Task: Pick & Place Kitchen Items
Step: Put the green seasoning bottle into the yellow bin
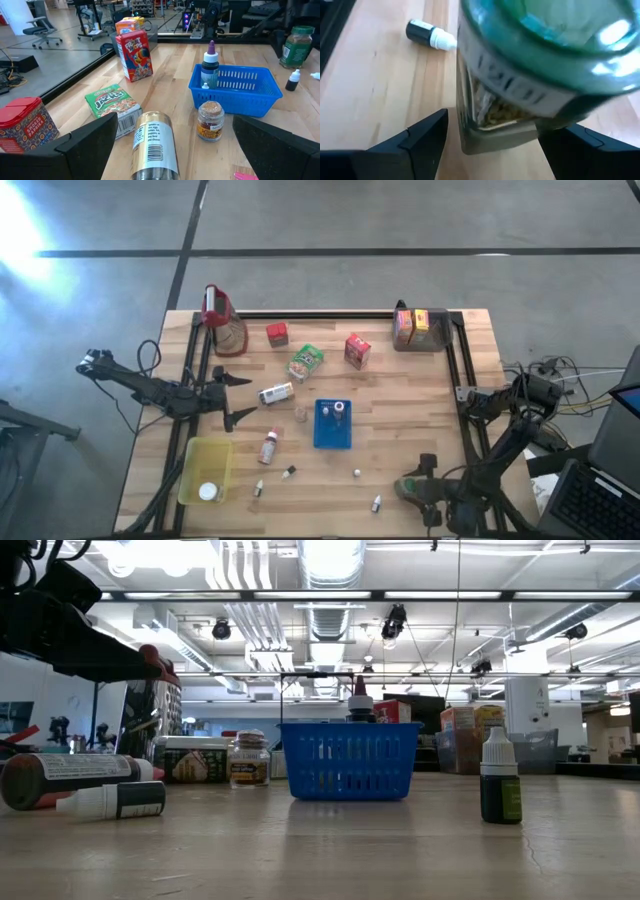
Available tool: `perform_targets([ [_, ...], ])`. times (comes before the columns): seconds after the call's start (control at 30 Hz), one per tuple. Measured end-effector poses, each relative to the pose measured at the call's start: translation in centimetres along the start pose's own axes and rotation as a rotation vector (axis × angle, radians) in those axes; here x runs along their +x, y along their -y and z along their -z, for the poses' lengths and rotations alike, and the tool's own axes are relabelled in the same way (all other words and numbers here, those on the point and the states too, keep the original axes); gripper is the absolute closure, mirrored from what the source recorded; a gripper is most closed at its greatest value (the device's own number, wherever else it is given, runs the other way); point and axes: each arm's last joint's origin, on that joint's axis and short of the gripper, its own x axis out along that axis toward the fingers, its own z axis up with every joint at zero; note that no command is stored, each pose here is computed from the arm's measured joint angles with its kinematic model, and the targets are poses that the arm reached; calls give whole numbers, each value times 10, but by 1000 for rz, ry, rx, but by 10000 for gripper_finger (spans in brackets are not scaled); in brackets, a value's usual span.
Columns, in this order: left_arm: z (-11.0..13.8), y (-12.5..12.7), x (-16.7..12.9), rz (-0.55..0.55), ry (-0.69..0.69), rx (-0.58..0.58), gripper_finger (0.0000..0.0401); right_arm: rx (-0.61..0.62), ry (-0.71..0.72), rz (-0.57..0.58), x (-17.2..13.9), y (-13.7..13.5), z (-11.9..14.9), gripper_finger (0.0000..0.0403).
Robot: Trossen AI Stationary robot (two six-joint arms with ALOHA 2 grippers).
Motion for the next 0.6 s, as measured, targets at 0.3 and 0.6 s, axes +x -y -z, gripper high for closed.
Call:
perform_targets([
  [0.3,0,0,0,0,0,1,1,-34,6,37,10,-1,9,153],
  [0.6,0,0,0,0,0,0,1,-54,32,50,10,-2,9,198],
])
